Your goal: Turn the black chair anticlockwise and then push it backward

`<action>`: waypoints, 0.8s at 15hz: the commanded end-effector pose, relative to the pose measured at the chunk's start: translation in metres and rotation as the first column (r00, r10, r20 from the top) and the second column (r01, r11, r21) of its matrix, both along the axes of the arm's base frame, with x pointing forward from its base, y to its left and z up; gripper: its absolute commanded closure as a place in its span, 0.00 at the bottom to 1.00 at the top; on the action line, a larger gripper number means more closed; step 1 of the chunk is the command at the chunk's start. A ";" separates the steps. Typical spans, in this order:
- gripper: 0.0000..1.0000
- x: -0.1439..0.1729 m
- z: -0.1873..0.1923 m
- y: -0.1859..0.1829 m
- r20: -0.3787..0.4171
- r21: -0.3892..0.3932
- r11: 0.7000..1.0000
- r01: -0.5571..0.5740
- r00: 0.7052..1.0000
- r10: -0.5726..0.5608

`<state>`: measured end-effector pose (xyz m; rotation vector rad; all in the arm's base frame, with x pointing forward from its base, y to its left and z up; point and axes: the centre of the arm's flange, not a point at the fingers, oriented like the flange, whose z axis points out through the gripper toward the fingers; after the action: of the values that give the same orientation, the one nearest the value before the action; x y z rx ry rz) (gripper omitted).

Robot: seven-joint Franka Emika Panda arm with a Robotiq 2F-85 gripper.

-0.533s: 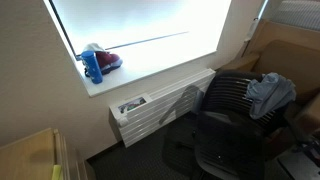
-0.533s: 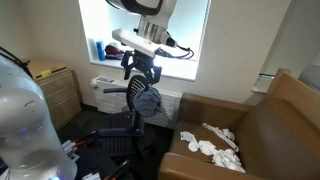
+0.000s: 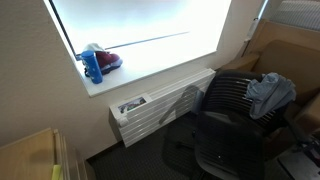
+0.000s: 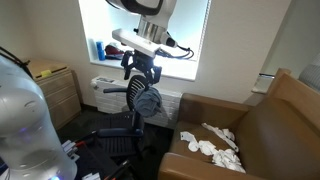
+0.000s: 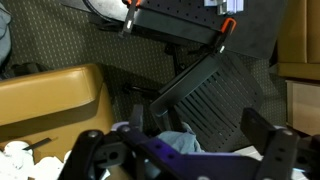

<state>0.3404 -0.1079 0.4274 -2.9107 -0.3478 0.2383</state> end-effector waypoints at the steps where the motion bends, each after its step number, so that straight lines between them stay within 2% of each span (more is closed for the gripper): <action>1: 0.00 0.000 0.000 0.000 0.000 0.000 1.000 0.000 1.000 0.000; 3: 0.00 0.006 -0.004 -0.004 0.000 -0.006 1.000 0.018 1.000 -0.018; 4: 0.00 0.019 -0.012 -0.005 0.016 0.018 0.995 0.103 0.995 -0.103; 7: 0.00 0.057 -0.037 -0.001 0.142 0.096 0.966 0.240 0.957 -0.252; 9: 0.00 0.073 -0.045 0.007 0.217 0.153 0.952 0.267 0.930 -0.296; 10: 0.00 0.077 -0.047 0.012 0.225 0.176 0.948 0.265 0.927 -0.301; 12: 0.00 0.075 -0.031 0.045 0.168 0.171 0.975 0.144 0.971 -0.173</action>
<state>0.4074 -0.0963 0.3872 -2.8160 0.0096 -0.1363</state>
